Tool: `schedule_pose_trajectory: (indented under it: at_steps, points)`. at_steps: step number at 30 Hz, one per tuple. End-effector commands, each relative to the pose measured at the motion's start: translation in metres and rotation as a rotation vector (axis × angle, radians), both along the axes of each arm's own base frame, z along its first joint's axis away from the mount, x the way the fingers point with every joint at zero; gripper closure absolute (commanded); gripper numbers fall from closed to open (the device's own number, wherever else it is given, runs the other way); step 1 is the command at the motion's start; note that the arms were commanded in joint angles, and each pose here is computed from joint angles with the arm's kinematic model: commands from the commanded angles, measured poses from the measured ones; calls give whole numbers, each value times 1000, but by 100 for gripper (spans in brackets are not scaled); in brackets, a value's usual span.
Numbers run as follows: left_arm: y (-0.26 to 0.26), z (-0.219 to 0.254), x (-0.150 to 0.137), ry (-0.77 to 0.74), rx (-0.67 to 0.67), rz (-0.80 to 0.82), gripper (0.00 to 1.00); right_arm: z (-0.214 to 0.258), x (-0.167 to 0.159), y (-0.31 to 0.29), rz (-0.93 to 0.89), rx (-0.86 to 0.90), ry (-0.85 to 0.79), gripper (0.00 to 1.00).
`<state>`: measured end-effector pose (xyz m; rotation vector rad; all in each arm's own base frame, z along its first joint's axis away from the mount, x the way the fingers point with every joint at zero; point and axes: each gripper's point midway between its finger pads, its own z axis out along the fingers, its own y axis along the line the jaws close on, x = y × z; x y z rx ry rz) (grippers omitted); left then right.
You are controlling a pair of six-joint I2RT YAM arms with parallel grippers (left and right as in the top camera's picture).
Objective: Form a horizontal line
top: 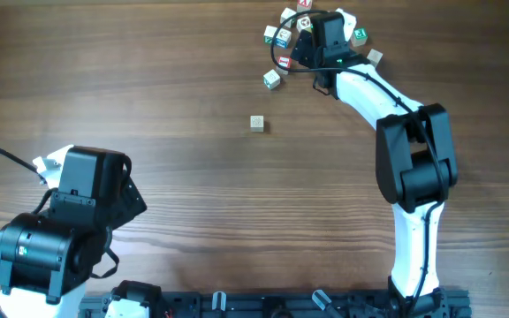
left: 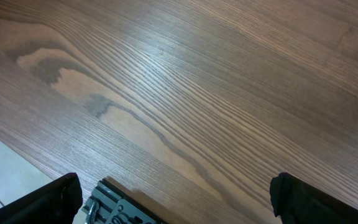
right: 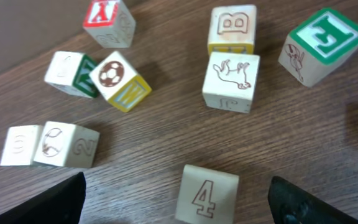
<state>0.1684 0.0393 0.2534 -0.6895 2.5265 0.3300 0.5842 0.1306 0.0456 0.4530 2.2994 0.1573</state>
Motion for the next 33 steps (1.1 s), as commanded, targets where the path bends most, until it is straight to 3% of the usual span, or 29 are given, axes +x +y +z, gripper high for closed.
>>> schedule_pose_trajectory:
  at_steps: [1, 5, 15, 22, 26, 33]
  points:
    - [4, 1, -1, -16, 5, 32, 0, -15, 4, -6, -50, -7, 11, 16]
    - [4, 1, -1, -16, 5, 32, 0, -17, 2, -8, -52, -13, 20, 37]
    - [4, 1, -1, -15, 5, 32, 0, -40, -3, -11, -50, -34, 69, 40]
    - [4, 1, -1, -16, 5, 32, 0, -36, -3, -15, -36, -63, 67, 66]
    - [4, 1, -1, -15, 5, 32, 0, 0, -2, -14, 58, -143, 36, 72]
    - [4, 1, -1, -15, 5, 32, 0, 78, -24, -12, 150, -167, 15, 72]
